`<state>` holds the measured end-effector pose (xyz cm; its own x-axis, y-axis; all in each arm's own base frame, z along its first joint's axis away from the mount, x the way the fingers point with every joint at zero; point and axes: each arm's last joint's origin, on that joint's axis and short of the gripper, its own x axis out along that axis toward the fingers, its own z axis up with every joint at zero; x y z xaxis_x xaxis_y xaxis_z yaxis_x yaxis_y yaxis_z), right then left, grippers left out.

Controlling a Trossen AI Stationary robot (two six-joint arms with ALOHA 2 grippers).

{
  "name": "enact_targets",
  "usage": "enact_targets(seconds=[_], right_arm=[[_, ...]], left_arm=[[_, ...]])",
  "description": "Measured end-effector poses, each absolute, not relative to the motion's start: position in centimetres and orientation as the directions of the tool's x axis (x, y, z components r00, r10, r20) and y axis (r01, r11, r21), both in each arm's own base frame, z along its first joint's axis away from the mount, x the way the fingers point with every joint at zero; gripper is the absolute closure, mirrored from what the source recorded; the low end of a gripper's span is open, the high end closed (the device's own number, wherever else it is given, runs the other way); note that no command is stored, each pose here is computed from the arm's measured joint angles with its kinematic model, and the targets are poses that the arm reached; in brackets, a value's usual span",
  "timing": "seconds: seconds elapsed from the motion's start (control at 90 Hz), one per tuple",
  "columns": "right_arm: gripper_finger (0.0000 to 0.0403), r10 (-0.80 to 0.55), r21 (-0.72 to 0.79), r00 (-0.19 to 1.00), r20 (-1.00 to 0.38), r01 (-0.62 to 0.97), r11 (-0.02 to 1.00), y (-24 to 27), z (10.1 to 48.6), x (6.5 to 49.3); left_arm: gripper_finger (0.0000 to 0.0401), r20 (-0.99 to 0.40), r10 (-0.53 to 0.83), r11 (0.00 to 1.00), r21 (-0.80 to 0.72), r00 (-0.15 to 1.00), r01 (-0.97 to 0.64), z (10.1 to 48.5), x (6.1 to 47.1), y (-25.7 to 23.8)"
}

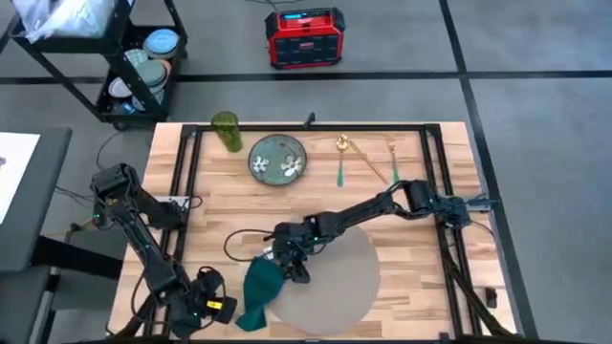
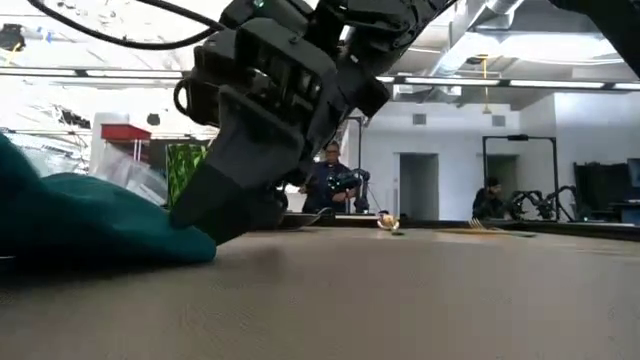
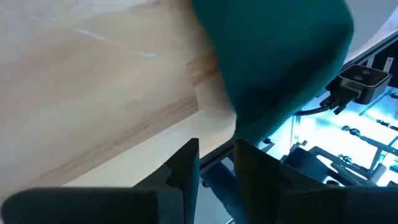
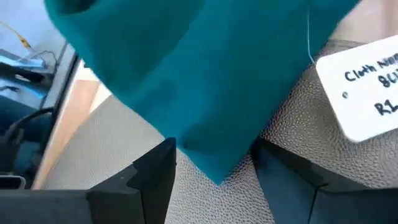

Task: Set table place
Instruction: Put the green napkin on the gray table mat

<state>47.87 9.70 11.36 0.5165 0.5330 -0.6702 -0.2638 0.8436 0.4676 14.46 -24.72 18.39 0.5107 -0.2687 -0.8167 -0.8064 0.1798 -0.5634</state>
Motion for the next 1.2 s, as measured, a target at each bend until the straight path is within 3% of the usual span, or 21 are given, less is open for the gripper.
enact_targets(seconds=[0.222, 0.511, 0.678, 0.878, 0.978, 1.2], right_arm=[[0.0238, 0.488, 0.426, 0.526, -0.697, -0.244, 0.871, 11.0, 11.2, 47.6], [0.0392, 0.479, 0.446, 0.517, -0.710, -0.196, 0.873, 10.1, 11.0, 47.6], [0.0401, 0.502, 0.488, 0.447, -0.740, -0.155, 0.859, 9.4, 12.2, 47.4], [0.0402, 0.441, 0.376, 0.375, -0.815, -0.237, 0.896, 9.5, 17.5, 47.0], [0.0402, 0.356, 0.300, 0.266, -0.896, -0.228, 0.926, 9.0, 17.8, 46.0], [0.0403, 0.144, 0.100, 0.171, -0.975, -0.243, 0.965, 6.4, 17.1, 45.1]], left_arm=[[0.0319, -0.815, -0.270, 0.177, -0.565, 0.512, -0.806, 18.4, 14.5, -24.7], [0.0319, -0.826, -0.251, 0.184, -0.552, 0.504, -0.813, 18.3, 14.4, -24.6], [0.0319, -0.825, -0.254, 0.185, -0.554, 0.505, -0.811, 18.3, 14.4, -24.6], [0.0319, -0.828, -0.248, 0.191, -0.550, 0.502, -0.813, 18.2, 14.4, -24.5], [0.0319, -0.829, -0.246, 0.195, -0.550, 0.503, -0.812, 18.2, 14.4, -24.5], [0.0319, -0.826, -0.223, 0.195, -0.557, 0.517, -0.807, 18.2, 14.4, -24.4]])
